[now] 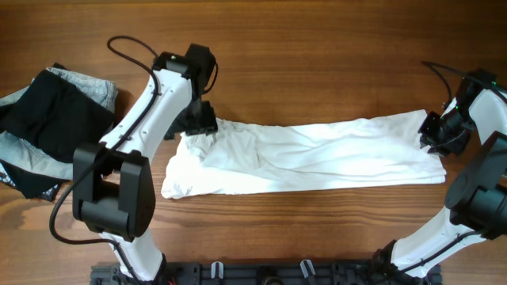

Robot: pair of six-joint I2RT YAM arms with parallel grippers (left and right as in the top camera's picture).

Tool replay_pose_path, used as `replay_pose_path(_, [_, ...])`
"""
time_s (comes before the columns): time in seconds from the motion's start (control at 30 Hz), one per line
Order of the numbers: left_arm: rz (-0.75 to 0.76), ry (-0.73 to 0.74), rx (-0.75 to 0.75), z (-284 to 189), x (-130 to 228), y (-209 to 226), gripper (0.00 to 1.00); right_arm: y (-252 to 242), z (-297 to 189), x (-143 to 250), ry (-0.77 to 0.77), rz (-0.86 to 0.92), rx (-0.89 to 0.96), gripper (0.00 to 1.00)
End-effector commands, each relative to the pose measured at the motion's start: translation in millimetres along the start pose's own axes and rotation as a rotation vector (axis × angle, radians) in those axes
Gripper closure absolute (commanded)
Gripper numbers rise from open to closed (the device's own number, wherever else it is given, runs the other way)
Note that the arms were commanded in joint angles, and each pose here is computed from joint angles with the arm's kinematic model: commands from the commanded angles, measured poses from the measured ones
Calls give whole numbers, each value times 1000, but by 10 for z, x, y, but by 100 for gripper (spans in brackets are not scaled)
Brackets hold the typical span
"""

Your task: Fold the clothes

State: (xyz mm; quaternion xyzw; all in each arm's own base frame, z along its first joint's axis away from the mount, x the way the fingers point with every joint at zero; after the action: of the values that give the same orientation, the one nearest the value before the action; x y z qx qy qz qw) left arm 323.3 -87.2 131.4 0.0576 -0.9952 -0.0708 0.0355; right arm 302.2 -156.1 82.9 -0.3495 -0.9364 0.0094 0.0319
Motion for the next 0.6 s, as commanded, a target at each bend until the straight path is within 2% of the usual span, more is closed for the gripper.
replay_pose_path(0.0, [-10,52,-38,247,183,70,28,18,-36,1,-11,16,-21,77])
replay_pose_path(0.1, [-7,72,-47,429,265,85,33,18,-36,-6,-15,16,-22,76])
replay_pose_path(0.27, [-11,47,-22,534,244,48,49,22,-36,-1,-12,16,-24,76])
replay_pose_path(0.57, [-10,-3,15,533,149,-11,56,21,-36,3,-10,16,-24,76])
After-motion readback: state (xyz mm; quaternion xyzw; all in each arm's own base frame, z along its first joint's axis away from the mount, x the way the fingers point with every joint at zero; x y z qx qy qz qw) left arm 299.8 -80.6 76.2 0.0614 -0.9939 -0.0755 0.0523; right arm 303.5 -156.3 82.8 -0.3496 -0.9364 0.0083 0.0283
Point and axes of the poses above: each gripper's point midway between its finger pads, its own z axis out along the fingers, its own y axis along the line the jaws close on, x = y × z, the point moved 6 cm from there along -z, back along the fingers, and after that the axes turned 5 degrees about z, right-handed, at the moved point
